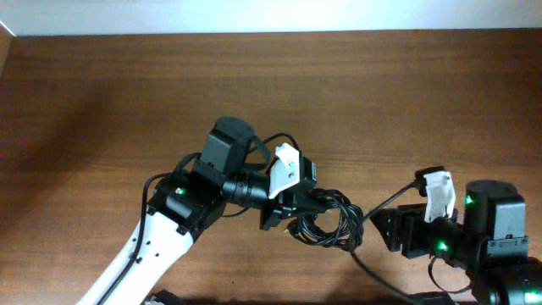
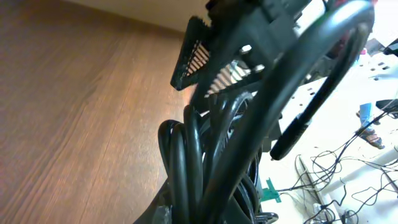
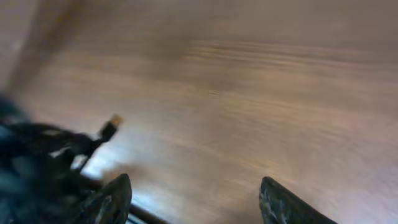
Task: Untangle cables
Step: 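Move the right gripper to the hanging cables and grasp a strand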
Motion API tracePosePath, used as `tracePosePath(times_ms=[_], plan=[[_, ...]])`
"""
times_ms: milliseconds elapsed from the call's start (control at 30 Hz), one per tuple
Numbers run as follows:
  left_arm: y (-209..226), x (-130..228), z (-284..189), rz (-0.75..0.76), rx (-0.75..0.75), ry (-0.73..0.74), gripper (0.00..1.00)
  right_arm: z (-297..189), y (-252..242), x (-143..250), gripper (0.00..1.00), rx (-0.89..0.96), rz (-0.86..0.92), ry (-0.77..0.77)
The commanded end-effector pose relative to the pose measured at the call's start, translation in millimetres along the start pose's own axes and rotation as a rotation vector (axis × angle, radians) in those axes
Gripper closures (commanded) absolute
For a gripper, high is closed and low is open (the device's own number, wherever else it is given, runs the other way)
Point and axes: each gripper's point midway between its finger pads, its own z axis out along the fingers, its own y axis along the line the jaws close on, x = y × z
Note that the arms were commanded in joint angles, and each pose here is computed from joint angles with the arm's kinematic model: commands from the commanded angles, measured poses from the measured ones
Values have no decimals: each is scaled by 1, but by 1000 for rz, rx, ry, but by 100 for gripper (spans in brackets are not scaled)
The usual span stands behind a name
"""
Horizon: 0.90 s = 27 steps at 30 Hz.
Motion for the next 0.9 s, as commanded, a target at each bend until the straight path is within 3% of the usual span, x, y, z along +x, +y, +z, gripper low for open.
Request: tracePosePath(times_ms=[0,200,267,400,467,500,533,600,667,733,767,867], plan=[[11,3,-5,-23,-93,40,100,-11,40,-8,34,-206,-161,-39],[12,8,-6,-44,-104,59,100,-17,59,-14,30,-315,-297,-86],[-6,-5,-1,-23,-2,3,100,-17,62,-14,30,-330,-303,-90],[-15,-14,9,18,22,-10,100,-19,65,-14,31,-351,-304,-90],[-12,-12,13,9,-5,4,100,-19,65,-14,71,-350,-304,-90],[-13,-13,13,14,-3,2,100,-18,65,-14,96,-350,-303,-89],[-13,-13,13,13,-4,3,98,-18,64,-14,96,-346,-303,-90],[-13,-13,13,12,-2,3,65,-16,59,-15,96,-313,-282,-87],[-15,-7,13,-15,3,22,40,-15,53,-18,96,-276,-243,-89],[-18,2,13,-61,11,54,41,-15,53,-22,96,-274,-249,-108],[-19,6,13,-76,12,66,49,-16,55,-26,96,-281,-241,-118],[-14,8,13,-78,-14,76,48,-20,68,-25,96,-359,-255,-122]])
